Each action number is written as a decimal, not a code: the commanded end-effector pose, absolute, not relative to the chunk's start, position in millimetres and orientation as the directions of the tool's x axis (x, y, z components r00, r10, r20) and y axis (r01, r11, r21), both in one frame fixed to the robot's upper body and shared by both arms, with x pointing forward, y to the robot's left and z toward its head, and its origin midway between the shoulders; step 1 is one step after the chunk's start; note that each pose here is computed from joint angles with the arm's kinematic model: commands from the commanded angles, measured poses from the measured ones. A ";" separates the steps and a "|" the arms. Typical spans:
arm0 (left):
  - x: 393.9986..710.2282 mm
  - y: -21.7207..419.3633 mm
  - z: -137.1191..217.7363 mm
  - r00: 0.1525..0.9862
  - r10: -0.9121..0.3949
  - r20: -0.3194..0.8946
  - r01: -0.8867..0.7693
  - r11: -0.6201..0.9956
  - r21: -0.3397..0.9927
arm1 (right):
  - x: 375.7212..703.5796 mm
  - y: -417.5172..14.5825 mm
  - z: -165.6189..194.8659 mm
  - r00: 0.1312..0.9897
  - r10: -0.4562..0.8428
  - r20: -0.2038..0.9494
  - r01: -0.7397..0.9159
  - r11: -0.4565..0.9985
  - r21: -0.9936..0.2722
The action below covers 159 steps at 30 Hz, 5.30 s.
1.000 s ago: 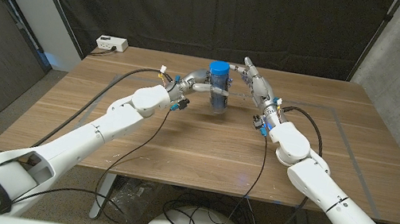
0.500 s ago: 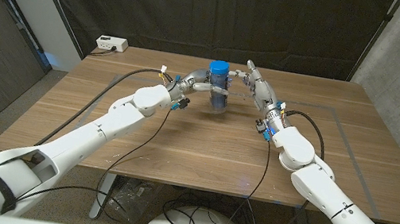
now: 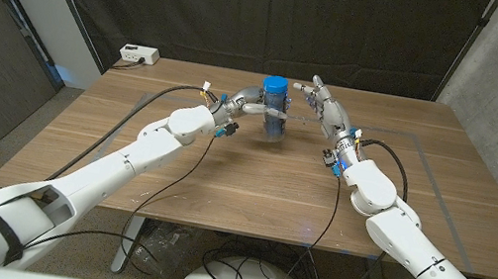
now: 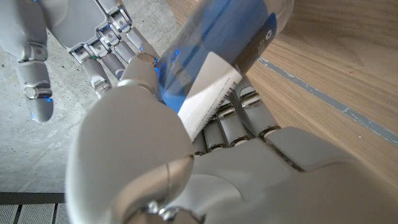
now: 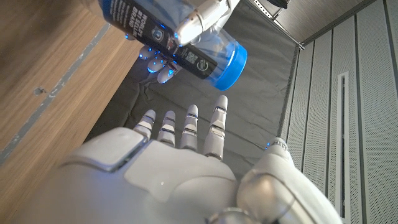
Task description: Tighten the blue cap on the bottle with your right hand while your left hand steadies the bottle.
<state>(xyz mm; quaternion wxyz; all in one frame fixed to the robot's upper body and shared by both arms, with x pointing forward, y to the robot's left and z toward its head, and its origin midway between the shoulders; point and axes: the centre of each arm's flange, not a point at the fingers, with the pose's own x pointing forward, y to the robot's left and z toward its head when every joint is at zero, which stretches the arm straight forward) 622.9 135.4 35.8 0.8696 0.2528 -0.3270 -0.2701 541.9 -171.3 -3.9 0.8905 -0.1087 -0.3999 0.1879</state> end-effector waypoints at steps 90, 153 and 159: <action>621.7 138.5 36.0 0.654 -0.643 0.398 0.319 0.711 0.626 | 549.6 -149.5 -0.7 0.601 0.456 0.657 -0.226 0.885 -0.407; 604.6 128.7 29.8 0.680 -0.626 0.381 0.298 0.711 0.637 | 558.1 -142.9 0.8 0.618 0.457 0.641 -0.214 0.881 -0.422; 605.7 129.5 30.5 0.681 -0.628 0.376 0.303 0.710 0.636 | 557.1 -142.0 2.5 0.616 0.457 0.642 -0.215 0.881 -0.421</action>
